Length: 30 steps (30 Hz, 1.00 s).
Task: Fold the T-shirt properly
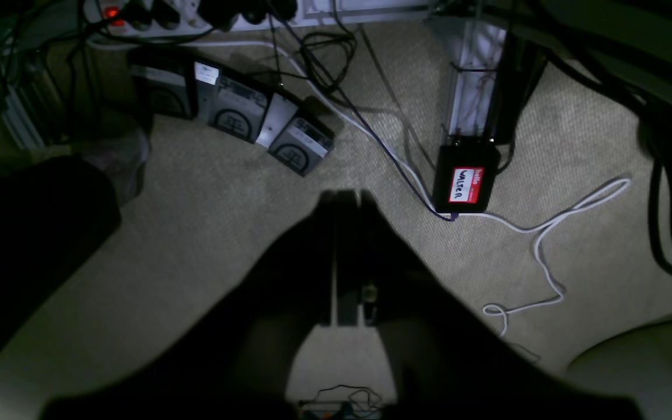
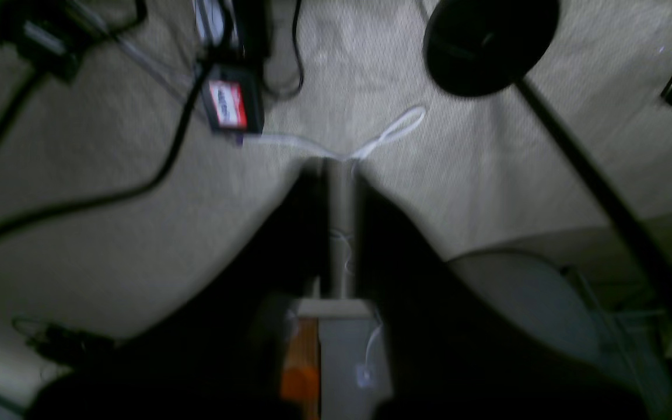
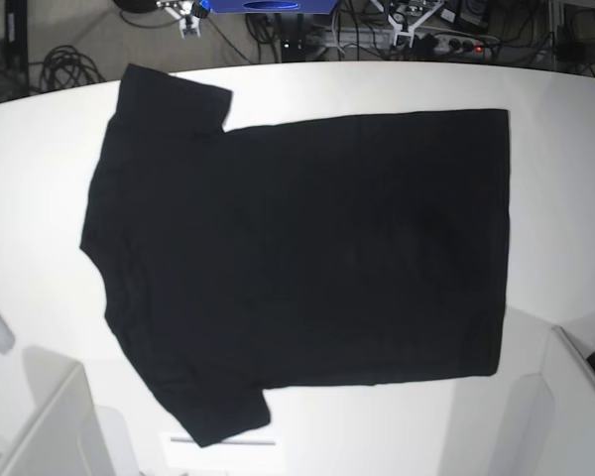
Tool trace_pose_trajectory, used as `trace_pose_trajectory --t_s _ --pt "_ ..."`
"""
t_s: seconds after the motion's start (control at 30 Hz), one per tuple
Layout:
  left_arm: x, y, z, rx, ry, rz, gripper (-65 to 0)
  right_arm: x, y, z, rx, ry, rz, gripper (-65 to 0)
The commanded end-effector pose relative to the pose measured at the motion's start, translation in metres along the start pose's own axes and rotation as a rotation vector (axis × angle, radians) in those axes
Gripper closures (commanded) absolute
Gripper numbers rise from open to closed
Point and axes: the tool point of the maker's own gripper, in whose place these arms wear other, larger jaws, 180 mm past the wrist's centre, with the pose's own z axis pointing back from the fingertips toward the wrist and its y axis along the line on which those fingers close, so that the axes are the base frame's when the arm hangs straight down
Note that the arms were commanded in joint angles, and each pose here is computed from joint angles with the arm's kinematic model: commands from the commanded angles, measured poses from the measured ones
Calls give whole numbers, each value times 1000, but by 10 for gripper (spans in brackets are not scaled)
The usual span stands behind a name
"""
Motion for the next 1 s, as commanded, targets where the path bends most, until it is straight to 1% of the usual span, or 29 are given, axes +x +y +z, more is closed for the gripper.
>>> trace_pose_trajectory --t_s 0.0,0.1,0.13,0.17,0.23,0.27,0.3,0.33,0.4,0.43,0.47,0.53,0.73,0.8,0.87,0.9,0.97 --pt "3 -2 0 2 -10 1 -84 -4 -4 0 -8 6 -7 0" --pt "12 -3 1 0 -35 3 -225 -4 -4 0 -8 5 -9 0" --pt "8 -4 1 -2 -30 2 -268 -2 -4 0 -8 -2 -12 0" --pt "5 -4 1 -2 -29 0 -295 0 -4 0 -8 -11 -12 0" --pt "3 -5 2 -4 -31 -12 -301 2 -3 0 -6 -45 -2 0" --pt "3 -4 2 -3 -31 -13 -285 -4 -4 0 -7 -49 -1 0" --pt "3 -4 2 -3 -31 -13 -255 -7 -4 0 -8 -57 1 0" --pt "0 -4 2 -1 -26 -4 -211 -7 -4 0 -8 -63 3 0" --pt "-4 -3 2 0 -18 -3 -64 -8 -6 0 -12 -56 18 0" --pt "-9 -3 2 0 -14 -3 0 -10 -9 0 -18 -48 46 0" --pt "-10 -3 2 0 -12 -4 0 -10 -16 0 -29 -43 71 0" --pt "-12 -3 2 0 -9 -4 0 -9 -17 0 -33 -44 108 0" --pt "-13 -3 3 -1 -9 -23 0 -10 -17 0 -33 -50 101 0" --pt "-22 -2 4 -1 -2 -29 0 -15 -17 1 -30 -57 99 0" --pt "-21 -3 6 -2 -45 -34 0 -15 -17 2 -31 -91 97 0" --pt "-22 -3 8 -4 -71 -37 0 -20 -19 3 -36 -87 79 0" --pt "-24 8 14 12 -115 -50 0 -30 -26 5 -51 -77 6 0"
